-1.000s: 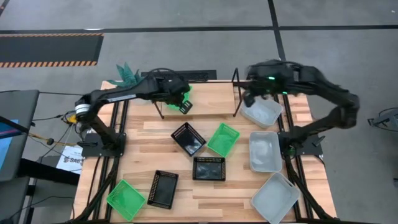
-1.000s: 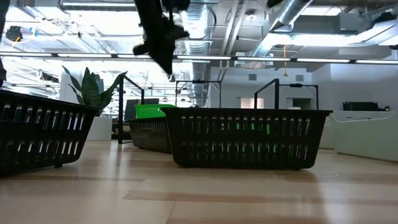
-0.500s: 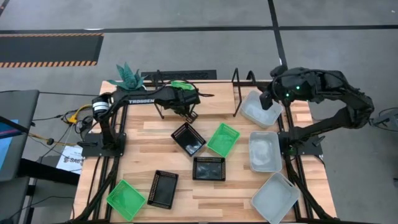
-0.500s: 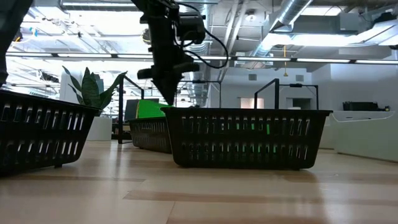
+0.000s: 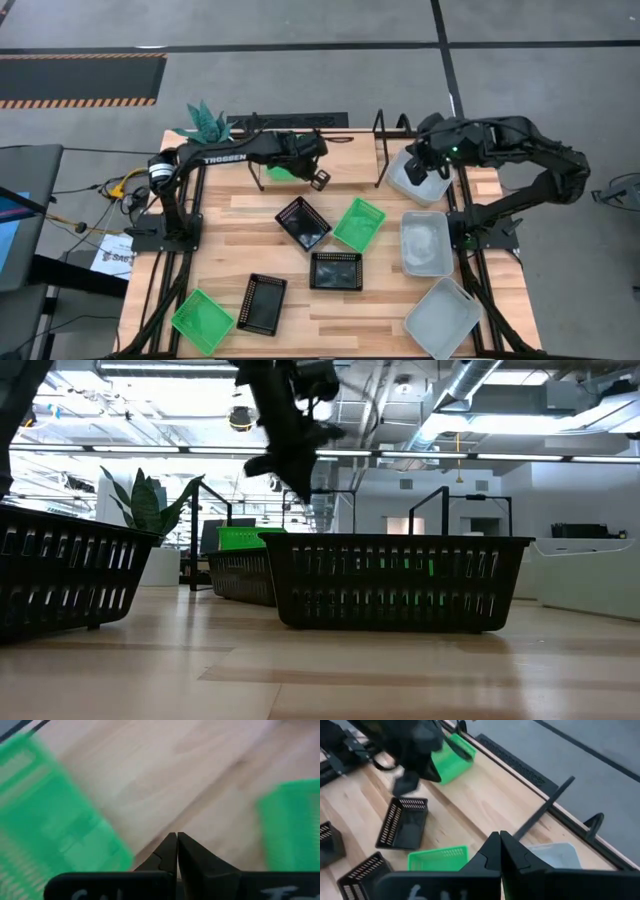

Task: Stack baskets on shelf by color
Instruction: Stack the right green bin on top of the green bin on the shelf

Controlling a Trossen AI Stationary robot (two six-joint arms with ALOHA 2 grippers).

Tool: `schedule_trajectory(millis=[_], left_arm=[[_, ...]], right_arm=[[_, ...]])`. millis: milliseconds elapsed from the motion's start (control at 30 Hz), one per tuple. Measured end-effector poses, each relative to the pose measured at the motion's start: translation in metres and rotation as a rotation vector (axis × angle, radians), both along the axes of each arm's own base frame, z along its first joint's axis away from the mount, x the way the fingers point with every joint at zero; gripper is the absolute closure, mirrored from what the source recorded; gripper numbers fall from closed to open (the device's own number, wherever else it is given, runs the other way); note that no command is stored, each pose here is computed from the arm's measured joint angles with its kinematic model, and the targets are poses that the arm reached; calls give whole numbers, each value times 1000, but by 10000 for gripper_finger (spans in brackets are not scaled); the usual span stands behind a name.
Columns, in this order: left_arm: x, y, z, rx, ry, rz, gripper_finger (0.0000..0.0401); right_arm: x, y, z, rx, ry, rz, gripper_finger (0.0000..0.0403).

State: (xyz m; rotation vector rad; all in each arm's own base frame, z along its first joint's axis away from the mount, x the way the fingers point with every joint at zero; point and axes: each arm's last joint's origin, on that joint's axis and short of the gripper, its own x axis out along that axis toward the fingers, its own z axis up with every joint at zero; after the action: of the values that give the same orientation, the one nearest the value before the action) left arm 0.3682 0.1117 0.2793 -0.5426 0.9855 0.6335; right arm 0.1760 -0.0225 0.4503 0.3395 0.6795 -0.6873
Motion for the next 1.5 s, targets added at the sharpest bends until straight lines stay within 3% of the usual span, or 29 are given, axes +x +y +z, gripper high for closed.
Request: schedule_trajectory(millis=[167, 300, 433, 600, 767, 1100, 1233, 1367, 1500], left_arm=[[14, -26, 15, -19, -88, -134, 391], [26, -45, 14, 0, -141, -201, 349], [41, -56, 5, 12, -189, -210, 284], [53, -66, -20, -21, -141, -161, 206], [67, -81, -50, -67, -108, -124, 174], [86, -112, -98, -116, -56, -68, 185], [91, -117, -102, -138, -78, -39, 204], [91, -117, -101, -155, -85, -3, 258], [92, -114, -100, -188, -98, 28, 346]], right_arm=[[-7, 4, -3, 46, 27, -28, 392], [-16, 8, -6, 95, 56, -73, 390], [-21, 12, -8, 121, 80, -91, 375], [-27, 17, -8, 132, 89, -73, 348], [-31, 24, -6, 137, 74, -33, 341], [-44, 34, -2, 144, 42, 53, 340], [-49, 37, -1, 145, 31, 83, 340], [-53, 40, 1, 143, 24, 113, 340], [-57, 41, 2, 141, 16, 134, 340]])
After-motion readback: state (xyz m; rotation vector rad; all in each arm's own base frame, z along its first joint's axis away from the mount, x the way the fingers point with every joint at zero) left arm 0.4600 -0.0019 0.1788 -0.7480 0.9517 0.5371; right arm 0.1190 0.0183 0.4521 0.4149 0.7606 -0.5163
